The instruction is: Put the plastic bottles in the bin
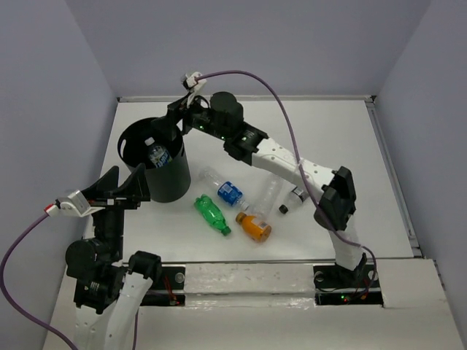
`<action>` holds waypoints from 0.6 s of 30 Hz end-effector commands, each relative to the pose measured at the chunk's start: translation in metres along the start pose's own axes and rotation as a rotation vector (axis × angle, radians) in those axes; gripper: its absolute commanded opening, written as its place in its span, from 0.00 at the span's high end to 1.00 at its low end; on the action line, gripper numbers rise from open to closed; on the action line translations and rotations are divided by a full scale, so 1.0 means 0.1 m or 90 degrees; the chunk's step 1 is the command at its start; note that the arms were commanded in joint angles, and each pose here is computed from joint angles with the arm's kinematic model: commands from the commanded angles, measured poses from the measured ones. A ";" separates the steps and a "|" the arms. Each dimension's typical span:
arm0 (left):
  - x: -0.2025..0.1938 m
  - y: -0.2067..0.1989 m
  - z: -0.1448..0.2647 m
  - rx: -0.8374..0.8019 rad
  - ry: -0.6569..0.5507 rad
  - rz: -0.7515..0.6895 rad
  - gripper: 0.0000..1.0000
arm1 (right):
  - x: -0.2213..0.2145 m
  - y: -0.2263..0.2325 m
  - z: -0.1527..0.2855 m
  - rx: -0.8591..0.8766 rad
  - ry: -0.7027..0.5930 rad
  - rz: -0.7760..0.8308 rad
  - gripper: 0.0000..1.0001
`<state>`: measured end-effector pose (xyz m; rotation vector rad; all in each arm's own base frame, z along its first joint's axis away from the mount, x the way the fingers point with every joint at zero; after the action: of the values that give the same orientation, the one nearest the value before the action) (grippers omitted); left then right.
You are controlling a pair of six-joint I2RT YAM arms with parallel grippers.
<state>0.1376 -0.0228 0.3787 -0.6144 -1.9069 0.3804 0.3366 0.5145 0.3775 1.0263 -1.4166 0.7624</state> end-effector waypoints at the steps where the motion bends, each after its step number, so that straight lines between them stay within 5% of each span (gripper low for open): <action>1: 0.09 -0.03 -0.01 -0.008 -0.024 0.000 0.01 | 0.35 -0.09 0.57 -0.098 -0.003 0.069 0.26; 3: 0.08 -0.03 0.00 -0.010 -0.023 0.000 0.01 | -0.13 -0.21 0.80 -0.132 0.086 0.064 0.40; 7: 0.08 -0.05 0.00 -0.016 -0.023 0.002 0.01 | -0.68 -0.48 1.32 -0.209 0.224 0.046 0.43; 12: 0.04 -0.05 -0.03 -0.017 -0.013 0.001 0.01 | -1.28 -0.46 1.56 -0.172 0.390 0.032 0.17; 18: -0.01 -0.04 -0.06 -0.016 0.002 -0.002 0.01 | -1.63 -0.67 1.44 -0.153 0.455 0.028 0.14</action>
<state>0.1389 -0.0243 0.3780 -0.6166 -1.8998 0.3723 0.3174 0.3796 0.1922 0.4536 -0.9116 0.8060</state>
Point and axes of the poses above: each gripper's point midway between its finger pads, its own z axis back along the fingers, its own y axis along the line the jaws close on, x = y × z, the point moved 4 cm from there along z, back along the fingers, and after that the axes turned 5 degrees about z, right-handed, at the moved point
